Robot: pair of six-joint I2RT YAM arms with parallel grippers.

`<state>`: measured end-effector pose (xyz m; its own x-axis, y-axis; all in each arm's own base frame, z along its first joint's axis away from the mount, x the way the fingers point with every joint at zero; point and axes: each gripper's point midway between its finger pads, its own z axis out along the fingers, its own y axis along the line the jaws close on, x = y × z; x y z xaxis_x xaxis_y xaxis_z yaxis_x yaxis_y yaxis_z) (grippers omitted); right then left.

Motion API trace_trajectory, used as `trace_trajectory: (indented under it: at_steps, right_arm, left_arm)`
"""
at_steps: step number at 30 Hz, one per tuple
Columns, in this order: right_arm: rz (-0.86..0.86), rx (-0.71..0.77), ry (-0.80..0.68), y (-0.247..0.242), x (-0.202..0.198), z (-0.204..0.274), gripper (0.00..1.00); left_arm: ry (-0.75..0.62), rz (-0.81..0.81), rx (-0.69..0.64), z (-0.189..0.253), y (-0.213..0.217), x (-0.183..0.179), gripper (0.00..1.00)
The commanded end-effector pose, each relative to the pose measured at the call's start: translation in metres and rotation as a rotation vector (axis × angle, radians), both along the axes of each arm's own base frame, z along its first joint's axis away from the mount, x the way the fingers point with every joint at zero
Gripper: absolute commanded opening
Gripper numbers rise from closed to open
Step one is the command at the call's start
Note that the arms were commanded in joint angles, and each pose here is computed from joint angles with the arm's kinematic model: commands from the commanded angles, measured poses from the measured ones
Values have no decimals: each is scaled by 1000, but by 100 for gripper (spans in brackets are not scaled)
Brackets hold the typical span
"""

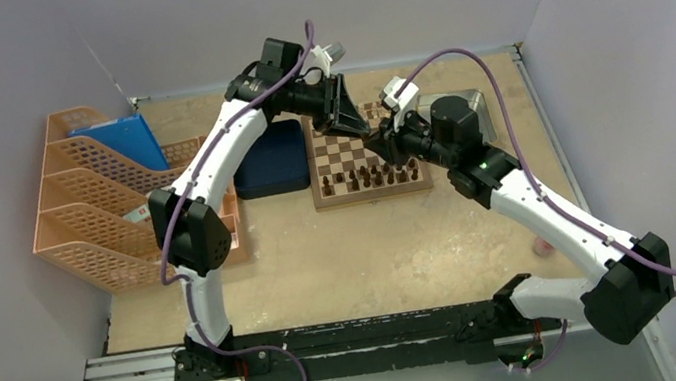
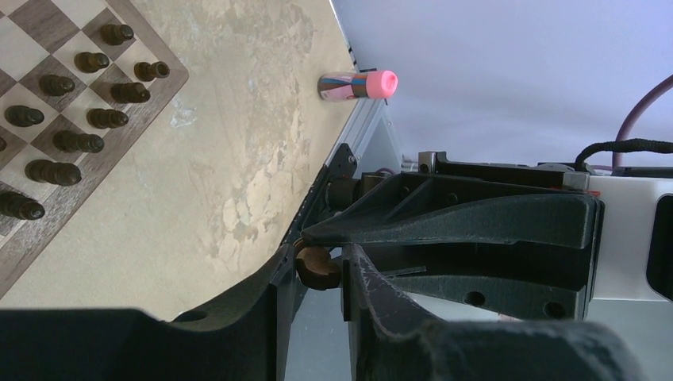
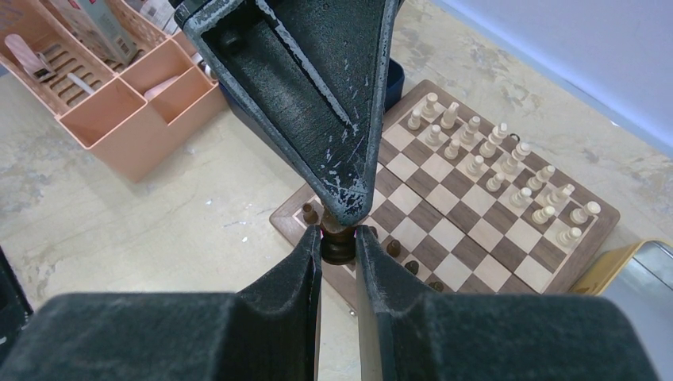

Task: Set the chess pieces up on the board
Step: Place the chess piece on the chessboard.

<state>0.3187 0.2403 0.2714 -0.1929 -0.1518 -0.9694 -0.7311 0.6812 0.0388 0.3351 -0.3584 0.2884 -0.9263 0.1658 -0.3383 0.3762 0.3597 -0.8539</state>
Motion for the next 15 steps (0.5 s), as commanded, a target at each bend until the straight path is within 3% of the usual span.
trace_trajectory:
  at_steps: [1, 9, 12, 15]
  right_arm:
    - [-16, 41, -96, 4, 11, 37, 9]
    - [-46, 31, -96, 0, 16, 37, 8]
    - [-48, 44, -106, 1, 16, 42, 8]
    - [-56, 49, -76, 2, 18, 36, 11]
  left_arm:
    - [-40, -54, -70, 26, -4, -8, 22]
    - [-50, -67, -87, 34, -5, -8, 24]
    - [-63, -48, -83, 35, -4, -6, 11]
    - [-86, -31, -66, 33, -4, -3, 6]
